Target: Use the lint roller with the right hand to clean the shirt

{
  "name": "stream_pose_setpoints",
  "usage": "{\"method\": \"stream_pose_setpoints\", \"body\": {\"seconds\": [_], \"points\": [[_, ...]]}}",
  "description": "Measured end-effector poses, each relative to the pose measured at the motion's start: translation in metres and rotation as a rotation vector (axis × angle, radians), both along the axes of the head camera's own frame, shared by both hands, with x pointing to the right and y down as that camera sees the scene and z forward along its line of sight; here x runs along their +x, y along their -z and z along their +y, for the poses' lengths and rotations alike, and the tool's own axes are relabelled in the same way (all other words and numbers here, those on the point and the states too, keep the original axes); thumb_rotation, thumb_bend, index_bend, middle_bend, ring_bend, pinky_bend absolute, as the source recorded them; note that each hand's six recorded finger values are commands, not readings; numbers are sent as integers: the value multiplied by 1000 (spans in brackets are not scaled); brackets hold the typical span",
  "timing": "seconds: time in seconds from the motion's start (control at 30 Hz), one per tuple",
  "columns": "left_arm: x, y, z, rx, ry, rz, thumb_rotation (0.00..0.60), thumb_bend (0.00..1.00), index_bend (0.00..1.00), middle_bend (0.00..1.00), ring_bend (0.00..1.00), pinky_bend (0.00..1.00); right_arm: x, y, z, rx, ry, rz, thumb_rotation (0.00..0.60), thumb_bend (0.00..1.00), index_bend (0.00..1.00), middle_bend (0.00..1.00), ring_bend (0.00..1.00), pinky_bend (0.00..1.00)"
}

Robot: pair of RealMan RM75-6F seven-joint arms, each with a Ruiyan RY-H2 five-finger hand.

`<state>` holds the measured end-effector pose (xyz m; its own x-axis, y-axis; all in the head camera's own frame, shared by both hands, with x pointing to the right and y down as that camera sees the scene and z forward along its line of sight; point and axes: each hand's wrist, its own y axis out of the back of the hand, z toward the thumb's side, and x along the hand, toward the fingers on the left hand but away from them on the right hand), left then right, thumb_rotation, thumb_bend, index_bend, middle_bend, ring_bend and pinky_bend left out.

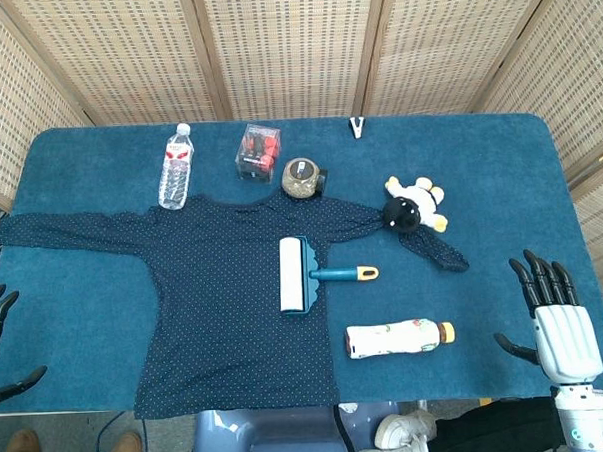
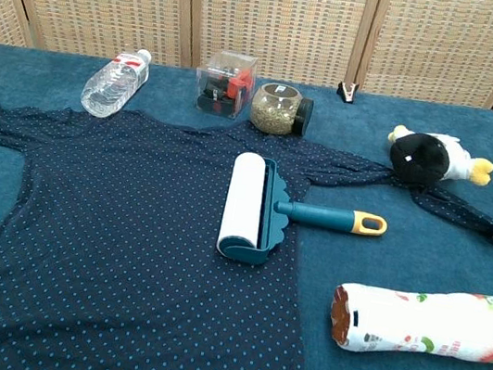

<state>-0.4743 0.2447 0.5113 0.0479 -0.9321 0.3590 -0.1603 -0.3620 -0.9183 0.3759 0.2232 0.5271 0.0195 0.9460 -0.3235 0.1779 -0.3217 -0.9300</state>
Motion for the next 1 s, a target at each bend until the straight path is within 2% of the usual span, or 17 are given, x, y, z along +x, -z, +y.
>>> {"method": "stream_pose_setpoints", "body": {"seconds": [0.3, 0.43, 0.47, 0.5, 0.57, 0.6, 0.7, 0.77, 0.83, 1.0], "points": [[3, -5, 0, -18, -7, -12, 600, 0, 0, 0, 0, 0, -3, -8, -4, -22, 1, 8, 600, 0, 0, 0, 0, 0], [3, -7, -5, -15, 2, -10, 600, 0, 0, 0, 0, 0, -14, -17, -20, -27, 42, 19, 600, 0, 0, 7, 1, 0], [3, -7, -7, -15, 4, -9, 600, 0, 0, 0, 0, 0, -18, -18, -27, -26, 58, 23, 600, 0, 0, 38, 21, 3], [3, -8, -8, -15, 7, -9, 600, 0, 0, 0, 0, 0, -25, -20, -38, -20, 81, 23, 600, 0, 0, 101, 80, 39], [2, -10, -11, -19, 11, -11, 600, 0, 0, 0, 0, 0, -38, -23, -56, -8, 120, 21, 600, 0, 0, 274, 275, 207], [2, -12, -12, -22, 13, -12, 600, 0, 0, 0, 0, 0, -48, -25, -70, -2, 149, 20, 600, 0, 0, 429, 458, 427], [-1, -16, -15, -33, 25, -19, 600, 0, 0, 0, 0, 0, -75, -32, -101, -9, 209, 21, 600, 0, 0, 744, 804, 893], [-2, -18, -18, -38, 34, -24, 600, 0, 0, 0, 0, 0, -90, -39, -116, -33, 227, 20, 600, 0, 0, 837, 901, 984], [-4, -21, -21, -43, 41, -26, 600, 0, 0, 0, 0, 0, -100, -50, -127, -85, 223, 22, 600, 0, 0, 911, 976, 1000], [-6, -27, -24, -60, 51, -34, 600, 0, 0, 0, 0, 0, -130, -78, -143, -215, 208, 42, 600, 0, 0, 989, 1000, 1000]]}}
